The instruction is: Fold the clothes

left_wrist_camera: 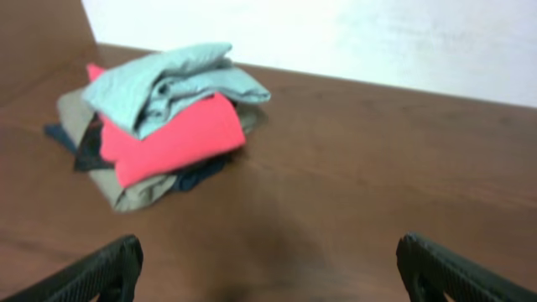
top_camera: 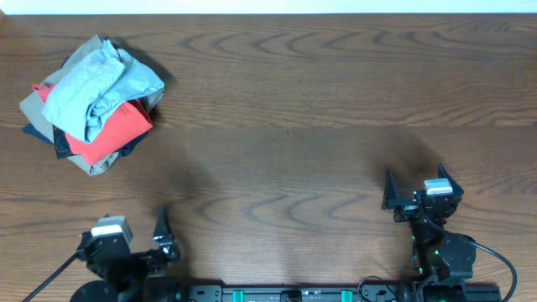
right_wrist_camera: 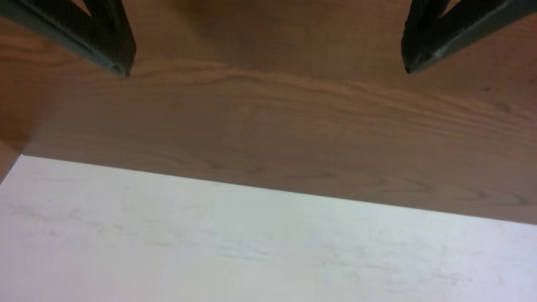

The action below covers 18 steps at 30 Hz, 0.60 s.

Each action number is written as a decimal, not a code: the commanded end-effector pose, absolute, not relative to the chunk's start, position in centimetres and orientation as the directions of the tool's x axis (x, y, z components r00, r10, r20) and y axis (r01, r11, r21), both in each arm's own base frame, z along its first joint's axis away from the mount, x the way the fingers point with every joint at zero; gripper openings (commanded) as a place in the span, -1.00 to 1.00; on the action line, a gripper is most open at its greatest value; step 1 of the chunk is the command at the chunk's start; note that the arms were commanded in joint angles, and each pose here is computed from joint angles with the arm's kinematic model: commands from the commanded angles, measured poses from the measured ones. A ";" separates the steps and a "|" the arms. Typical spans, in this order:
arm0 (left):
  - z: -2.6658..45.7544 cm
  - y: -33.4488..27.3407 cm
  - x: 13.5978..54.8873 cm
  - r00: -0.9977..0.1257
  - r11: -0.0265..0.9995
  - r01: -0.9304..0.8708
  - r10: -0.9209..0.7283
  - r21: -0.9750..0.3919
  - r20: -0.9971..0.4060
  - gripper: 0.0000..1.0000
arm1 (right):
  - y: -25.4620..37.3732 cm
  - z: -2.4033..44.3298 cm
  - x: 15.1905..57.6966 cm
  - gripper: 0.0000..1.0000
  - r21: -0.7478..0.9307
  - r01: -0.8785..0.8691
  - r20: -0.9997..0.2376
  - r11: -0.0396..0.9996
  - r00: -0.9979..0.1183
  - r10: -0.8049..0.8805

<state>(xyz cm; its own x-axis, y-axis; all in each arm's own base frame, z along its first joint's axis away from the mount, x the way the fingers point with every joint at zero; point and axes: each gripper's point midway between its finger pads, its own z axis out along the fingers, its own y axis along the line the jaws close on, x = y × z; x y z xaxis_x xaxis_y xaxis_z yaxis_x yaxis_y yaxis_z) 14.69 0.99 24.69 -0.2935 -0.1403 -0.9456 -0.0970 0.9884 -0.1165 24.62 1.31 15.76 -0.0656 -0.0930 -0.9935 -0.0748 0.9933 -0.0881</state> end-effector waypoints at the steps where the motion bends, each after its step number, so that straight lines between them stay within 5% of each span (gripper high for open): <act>1: 23.6 1.0 15.9 -0.263 0.990 -0.090 -0.126 -0.106 -0.956 0.95 | 1.5 15.8 24.6 0.99 -0.102 -0.084 -0.992 0.991 -0.062 -0.107; 18: 22.9 0.8 23.6 0.100 0.990 -0.037 -0.132 -0.137 -0.986 0.96 | 1.5 15.8 24.6 0.99 -0.102 -0.084 -0.992 0.991 -0.062 -0.107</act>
